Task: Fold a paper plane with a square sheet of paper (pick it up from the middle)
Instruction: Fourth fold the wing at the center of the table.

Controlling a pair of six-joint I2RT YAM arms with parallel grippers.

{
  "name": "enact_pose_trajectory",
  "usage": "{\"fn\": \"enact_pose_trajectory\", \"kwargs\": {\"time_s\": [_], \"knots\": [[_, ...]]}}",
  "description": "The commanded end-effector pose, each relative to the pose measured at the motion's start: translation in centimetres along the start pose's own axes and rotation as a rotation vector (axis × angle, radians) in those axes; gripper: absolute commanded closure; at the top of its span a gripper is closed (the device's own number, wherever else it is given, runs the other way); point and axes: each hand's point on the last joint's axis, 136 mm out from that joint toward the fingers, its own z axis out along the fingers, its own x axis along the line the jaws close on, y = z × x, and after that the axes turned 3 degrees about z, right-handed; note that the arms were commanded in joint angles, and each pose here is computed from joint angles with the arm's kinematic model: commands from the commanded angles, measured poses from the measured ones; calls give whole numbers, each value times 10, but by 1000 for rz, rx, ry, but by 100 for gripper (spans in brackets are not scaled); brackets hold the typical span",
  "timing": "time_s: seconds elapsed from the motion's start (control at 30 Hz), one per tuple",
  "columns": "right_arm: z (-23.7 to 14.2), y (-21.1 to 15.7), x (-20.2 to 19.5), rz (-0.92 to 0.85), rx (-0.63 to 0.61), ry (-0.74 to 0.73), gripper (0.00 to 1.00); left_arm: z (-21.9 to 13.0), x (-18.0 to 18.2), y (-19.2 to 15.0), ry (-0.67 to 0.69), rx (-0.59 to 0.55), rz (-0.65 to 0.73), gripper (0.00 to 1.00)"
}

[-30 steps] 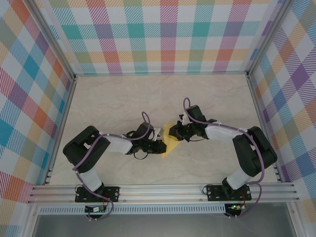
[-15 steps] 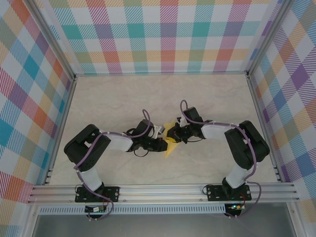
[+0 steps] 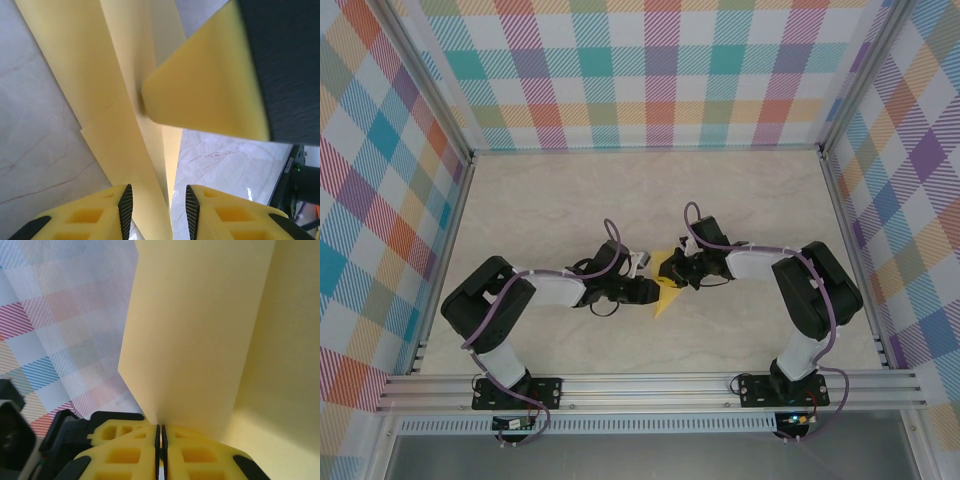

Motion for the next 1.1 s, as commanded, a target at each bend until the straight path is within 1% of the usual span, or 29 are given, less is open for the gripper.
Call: {"fn": "enact_pose_trajectory", "kwargs": {"time_s": [0.0,0.43,0.7,0.9,1.0,1.07], "knots": [[-1,1,9,-12,-5,3,87,-4,0,0,44,-18,27,65],[-2,1,11,-15,-2,1,87,15,-4,-8,35,12,28,66],[-2,1,10,-15,0,-2,87,19,-9,-1,25,-20,28,65],[-1,1,10,-13,0,-6,87,20,-4,-4,66,-1,43,64],[-2,1,10,-14,0,-6,87,22,-4,-5,68,1,43,69],[-2,1,10,-13,-2,-7,87,22,-4,-4,68,-8,41,76]]}}
